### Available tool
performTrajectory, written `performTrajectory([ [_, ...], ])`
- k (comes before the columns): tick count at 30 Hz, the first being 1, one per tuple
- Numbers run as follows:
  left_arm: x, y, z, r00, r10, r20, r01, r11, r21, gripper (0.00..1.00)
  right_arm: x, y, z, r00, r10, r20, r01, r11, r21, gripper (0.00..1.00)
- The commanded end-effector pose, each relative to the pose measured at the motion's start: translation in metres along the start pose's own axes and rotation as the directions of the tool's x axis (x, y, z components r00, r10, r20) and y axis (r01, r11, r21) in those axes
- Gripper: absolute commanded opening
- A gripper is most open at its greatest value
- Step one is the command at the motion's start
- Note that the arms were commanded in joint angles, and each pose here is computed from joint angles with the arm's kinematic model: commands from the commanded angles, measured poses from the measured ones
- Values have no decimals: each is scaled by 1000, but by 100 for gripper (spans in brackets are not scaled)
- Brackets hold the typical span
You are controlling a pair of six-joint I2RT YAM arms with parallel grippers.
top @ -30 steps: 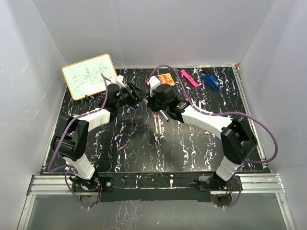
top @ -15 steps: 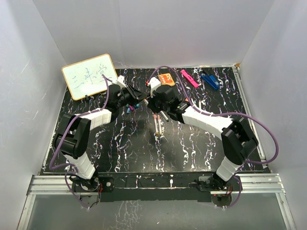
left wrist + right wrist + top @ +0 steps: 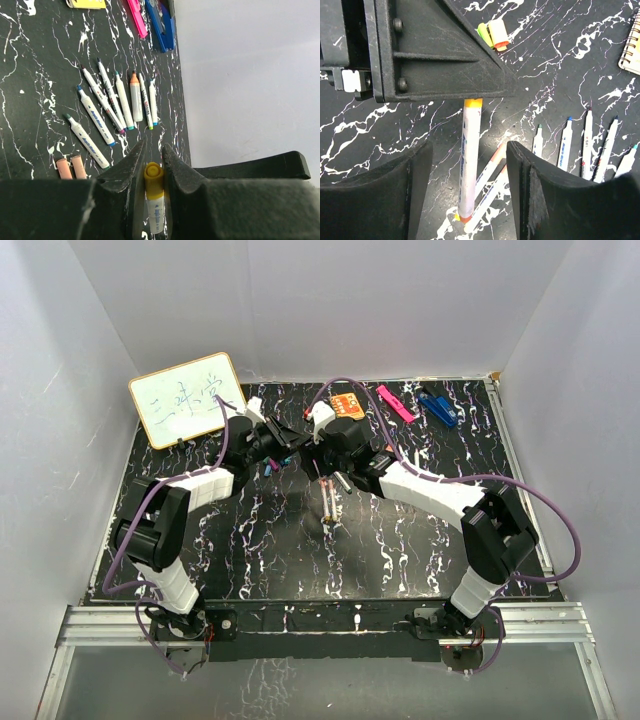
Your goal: Open the pen caps
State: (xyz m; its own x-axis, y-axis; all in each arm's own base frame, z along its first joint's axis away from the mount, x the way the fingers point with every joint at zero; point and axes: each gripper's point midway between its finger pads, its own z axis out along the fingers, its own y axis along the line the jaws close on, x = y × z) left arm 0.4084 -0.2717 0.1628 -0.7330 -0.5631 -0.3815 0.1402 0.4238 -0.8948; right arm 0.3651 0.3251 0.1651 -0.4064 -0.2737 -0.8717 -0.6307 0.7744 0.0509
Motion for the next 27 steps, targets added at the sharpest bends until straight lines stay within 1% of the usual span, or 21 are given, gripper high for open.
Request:
performTrajectory([
  [1, 0, -26, -1, 999, 39, -9, -38, 997, 67, 0, -33, 3, -7, 995, 0, 97, 1, 1000, 0, 59],
  [4, 5, -34, 0, 999, 50, -15, -49, 996, 79, 0, -31, 3, -3, 996, 1, 87, -1, 1000, 1, 58],
  [7, 10, -39, 0, 998, 59, -21, -57, 995, 84, 0, -29, 2, -1, 997, 5, 82, -5, 1000, 4, 53],
  [9, 11, -42, 0, 998, 67, -18, -65, 994, 85, 0, -29, 1, 1, 997, 7, 80, -8, 1000, 12, 45],
  [11, 12, -44, -1, 997, 71, -17, -69, 994, 86, 0, -27, 0, 1, 997, 8, 77, -10, 1000, 19, 35],
  [15, 9, -46, -2, 997, 79, -7, -78, 994, 81, 0, -24, -1, 3, 998, 9, 70, -11, 1000, 23, 5],
  [16, 9, -47, -2, 997, 82, -3, -82, 993, 80, 0, -24, -1, 2, 998, 8, 68, -10, 1000, 24, 0],
  [23, -6, -42, 1, 995, 82, 51, -83, 996, 14, 0, -11, -3, -3, 999, 17, 43, -18, 999, 33, 0],
  [27, -31, -39, 4, 989, 96, 110, -93, 995, -33, 0, 15, -5, -14, 999, 31, -10, -30, 999, 41, 0],
])
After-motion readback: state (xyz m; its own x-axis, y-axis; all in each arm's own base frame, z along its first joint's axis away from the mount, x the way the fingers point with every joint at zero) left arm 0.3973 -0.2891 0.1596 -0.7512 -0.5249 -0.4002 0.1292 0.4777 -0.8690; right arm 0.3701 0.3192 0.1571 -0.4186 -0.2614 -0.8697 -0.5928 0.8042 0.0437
